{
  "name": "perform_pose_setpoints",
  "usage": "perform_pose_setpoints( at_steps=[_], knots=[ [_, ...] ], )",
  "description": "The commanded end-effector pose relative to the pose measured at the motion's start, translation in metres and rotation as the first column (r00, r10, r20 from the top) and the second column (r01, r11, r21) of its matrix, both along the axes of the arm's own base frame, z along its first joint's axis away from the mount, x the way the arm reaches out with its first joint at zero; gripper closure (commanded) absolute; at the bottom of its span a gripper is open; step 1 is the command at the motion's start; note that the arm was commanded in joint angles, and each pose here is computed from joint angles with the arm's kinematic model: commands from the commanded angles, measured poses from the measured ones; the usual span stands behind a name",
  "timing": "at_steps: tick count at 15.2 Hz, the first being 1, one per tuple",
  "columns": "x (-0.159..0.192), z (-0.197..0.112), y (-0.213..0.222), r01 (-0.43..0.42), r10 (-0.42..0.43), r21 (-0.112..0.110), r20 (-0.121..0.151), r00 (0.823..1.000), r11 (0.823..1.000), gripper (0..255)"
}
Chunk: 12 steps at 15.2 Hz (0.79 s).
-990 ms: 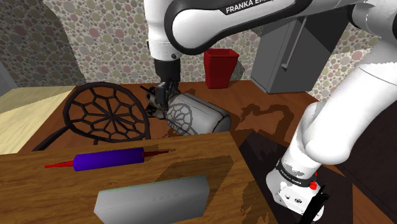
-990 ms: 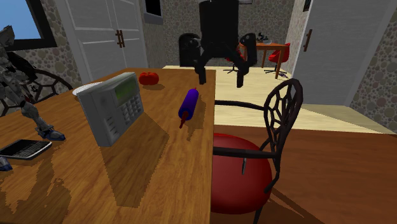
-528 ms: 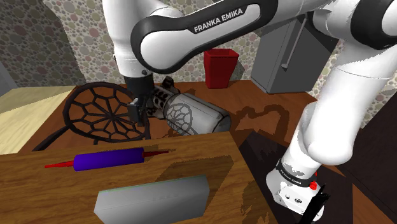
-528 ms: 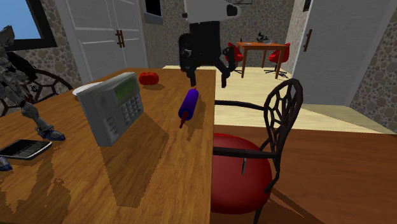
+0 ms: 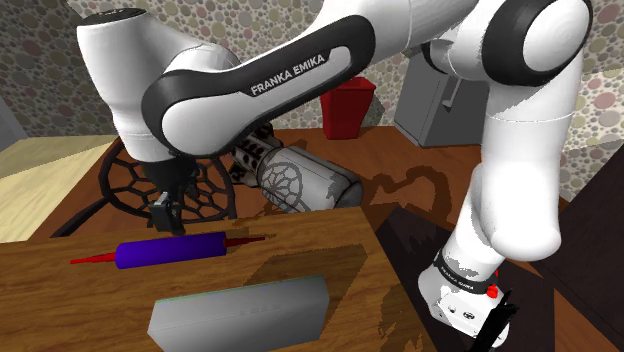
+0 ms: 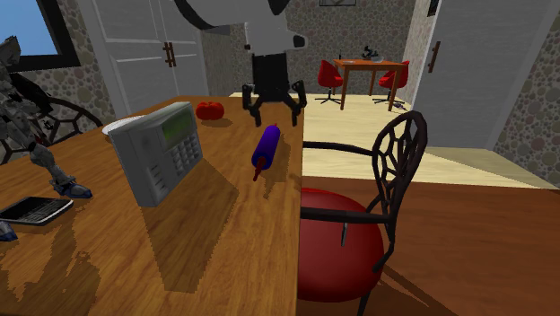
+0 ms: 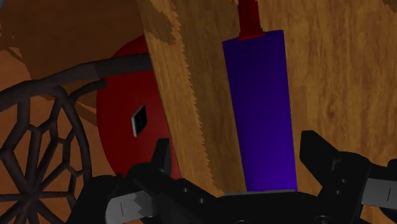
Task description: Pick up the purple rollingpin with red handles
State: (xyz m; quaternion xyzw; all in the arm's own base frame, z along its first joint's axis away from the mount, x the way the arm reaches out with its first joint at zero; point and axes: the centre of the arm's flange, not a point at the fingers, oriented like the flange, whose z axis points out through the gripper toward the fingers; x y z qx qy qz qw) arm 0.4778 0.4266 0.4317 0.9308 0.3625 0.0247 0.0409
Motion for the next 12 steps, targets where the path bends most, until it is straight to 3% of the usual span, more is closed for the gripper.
perform_pose_setpoints(
  at_steps=[1,3,12],
  knots=[
    [0.002,-0.009,0.026,-0.039,0.039,-0.001,0.002,0.999,0.999,0],
    [0.003,-0.018,0.050,-0.077,0.077,-0.002,0.003,0.997,0.997,0],
    [0.003,-0.058,0.050,-0.077,0.077,-0.002,0.003,0.997,0.997,0]
  ],
)
